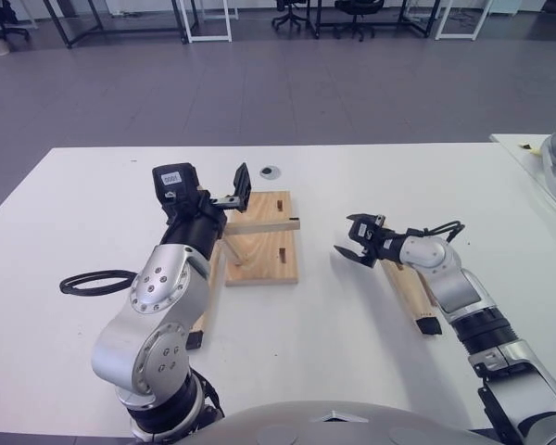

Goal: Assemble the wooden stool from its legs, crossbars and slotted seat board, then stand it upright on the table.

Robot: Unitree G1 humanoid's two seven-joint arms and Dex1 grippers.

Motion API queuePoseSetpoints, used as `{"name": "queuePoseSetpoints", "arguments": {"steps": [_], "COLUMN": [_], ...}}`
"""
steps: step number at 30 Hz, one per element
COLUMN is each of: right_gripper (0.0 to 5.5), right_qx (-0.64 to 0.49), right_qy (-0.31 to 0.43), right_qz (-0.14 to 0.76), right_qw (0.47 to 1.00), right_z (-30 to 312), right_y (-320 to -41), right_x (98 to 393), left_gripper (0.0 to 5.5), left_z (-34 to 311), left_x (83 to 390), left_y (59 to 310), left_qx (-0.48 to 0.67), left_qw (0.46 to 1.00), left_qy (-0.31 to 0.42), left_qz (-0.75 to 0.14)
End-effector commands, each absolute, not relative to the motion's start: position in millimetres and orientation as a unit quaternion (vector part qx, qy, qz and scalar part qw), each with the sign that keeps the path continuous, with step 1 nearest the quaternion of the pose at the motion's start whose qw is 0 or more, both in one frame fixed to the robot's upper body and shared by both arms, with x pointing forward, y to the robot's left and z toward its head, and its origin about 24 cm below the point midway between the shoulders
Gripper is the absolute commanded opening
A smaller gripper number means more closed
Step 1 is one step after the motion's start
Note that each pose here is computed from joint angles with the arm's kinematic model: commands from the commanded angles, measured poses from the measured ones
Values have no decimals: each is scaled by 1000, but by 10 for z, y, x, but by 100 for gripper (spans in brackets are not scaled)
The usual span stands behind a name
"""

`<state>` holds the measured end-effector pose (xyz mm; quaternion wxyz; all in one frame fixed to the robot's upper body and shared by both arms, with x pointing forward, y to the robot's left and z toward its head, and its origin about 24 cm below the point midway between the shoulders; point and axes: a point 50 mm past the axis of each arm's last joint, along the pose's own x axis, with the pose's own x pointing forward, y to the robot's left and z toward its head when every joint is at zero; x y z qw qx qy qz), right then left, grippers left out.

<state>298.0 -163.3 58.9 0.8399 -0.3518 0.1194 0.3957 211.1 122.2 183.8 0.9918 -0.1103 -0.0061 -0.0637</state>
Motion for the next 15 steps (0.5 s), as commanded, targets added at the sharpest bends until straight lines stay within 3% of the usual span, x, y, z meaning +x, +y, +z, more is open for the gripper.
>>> {"name": "queuePoseSetpoints", "arguments": {"steps": [1,5,8,12,15], "right_gripper": [389,389,389,389,389], "right_qx": [-360,-364,-365,-365,-365], "right_qy": [107,101,97,99,98], "right_qz": [389,378,369,358,356], "right_qw": [841,845,849,854,855], "right_z": [647,679,688,666,646], "right_y": [-1627,-1637,-1656,-1686,-1666], "right_x": [3057,3111,3124,3121,3130], "left_gripper": [469,469,469,469,469], "left_z": [1849,1880,1995,2405,2537], "left_x": [2106,2079,2017,1864,1744], "left_y": [1034,1002,1135,1720,1995], "left_qx": [-171,-170,-142,-96,-92], "left_qw": [980,976,977,963,959], "left_qy": [5,-4,-54,-198,-233], "left_qz": [-104,-134,-150,-156,-135]}}
